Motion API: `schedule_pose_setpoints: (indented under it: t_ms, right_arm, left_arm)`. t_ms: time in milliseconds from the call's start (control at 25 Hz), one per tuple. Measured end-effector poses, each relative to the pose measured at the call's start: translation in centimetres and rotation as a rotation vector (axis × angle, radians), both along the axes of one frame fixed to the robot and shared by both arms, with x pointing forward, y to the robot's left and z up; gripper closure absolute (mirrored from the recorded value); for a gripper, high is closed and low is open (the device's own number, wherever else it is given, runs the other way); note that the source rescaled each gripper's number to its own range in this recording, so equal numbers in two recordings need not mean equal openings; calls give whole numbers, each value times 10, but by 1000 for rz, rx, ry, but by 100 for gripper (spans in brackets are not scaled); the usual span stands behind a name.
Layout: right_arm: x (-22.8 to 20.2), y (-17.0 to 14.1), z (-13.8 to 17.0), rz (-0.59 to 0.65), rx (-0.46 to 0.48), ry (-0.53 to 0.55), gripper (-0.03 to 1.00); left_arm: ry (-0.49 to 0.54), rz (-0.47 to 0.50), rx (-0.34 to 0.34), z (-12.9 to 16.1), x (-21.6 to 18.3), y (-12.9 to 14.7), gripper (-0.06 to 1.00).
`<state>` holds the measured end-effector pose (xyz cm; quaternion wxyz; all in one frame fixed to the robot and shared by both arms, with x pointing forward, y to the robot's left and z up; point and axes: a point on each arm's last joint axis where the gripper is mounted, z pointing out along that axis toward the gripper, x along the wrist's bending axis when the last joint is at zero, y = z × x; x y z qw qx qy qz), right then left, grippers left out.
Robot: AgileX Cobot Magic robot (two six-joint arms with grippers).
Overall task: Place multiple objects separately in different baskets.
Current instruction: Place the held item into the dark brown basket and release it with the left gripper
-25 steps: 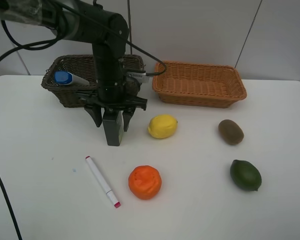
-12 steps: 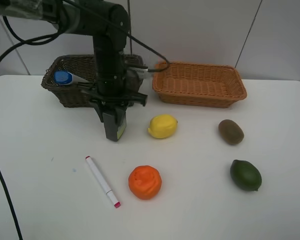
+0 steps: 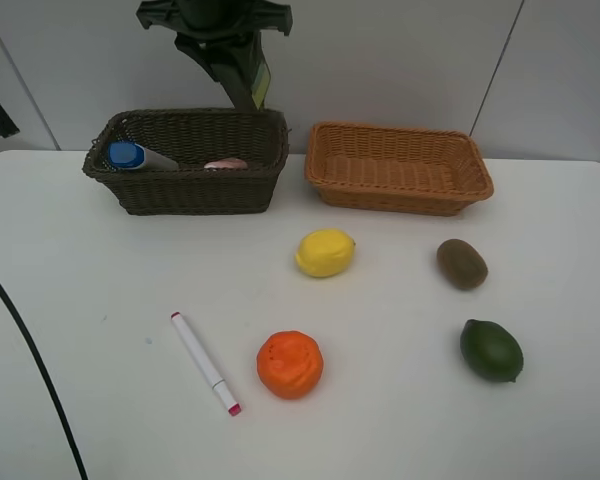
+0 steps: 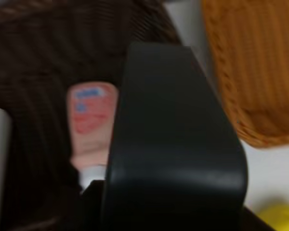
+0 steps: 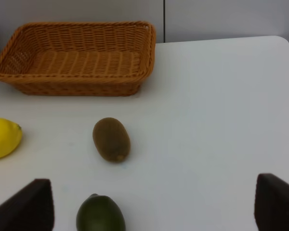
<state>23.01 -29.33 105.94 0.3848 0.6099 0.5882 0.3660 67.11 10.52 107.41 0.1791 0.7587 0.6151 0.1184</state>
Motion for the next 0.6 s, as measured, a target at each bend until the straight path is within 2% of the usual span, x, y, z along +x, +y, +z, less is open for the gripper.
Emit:
schedule_pose_setpoints:
  t_ms: [240,440,480,560,600]
  right_arm:
    - [0,0,0,0,0,0,1]
    - [0,0,0,0,0,0,1]
    - [0,0,0,0,0,0,1]
    - [0,0,0,0,0,0,1]
    - [0,0,0,0,0,0,1]
  left_arm:
    - [27,121,26,-19,28,54,53]
    - [64,91,67,-49,42,65,52]
    - [69,84,71,-53,43,64,47]
    - [77,85,72,-58,44,64,20]
    - [82,94,70,-58,44,64,10]
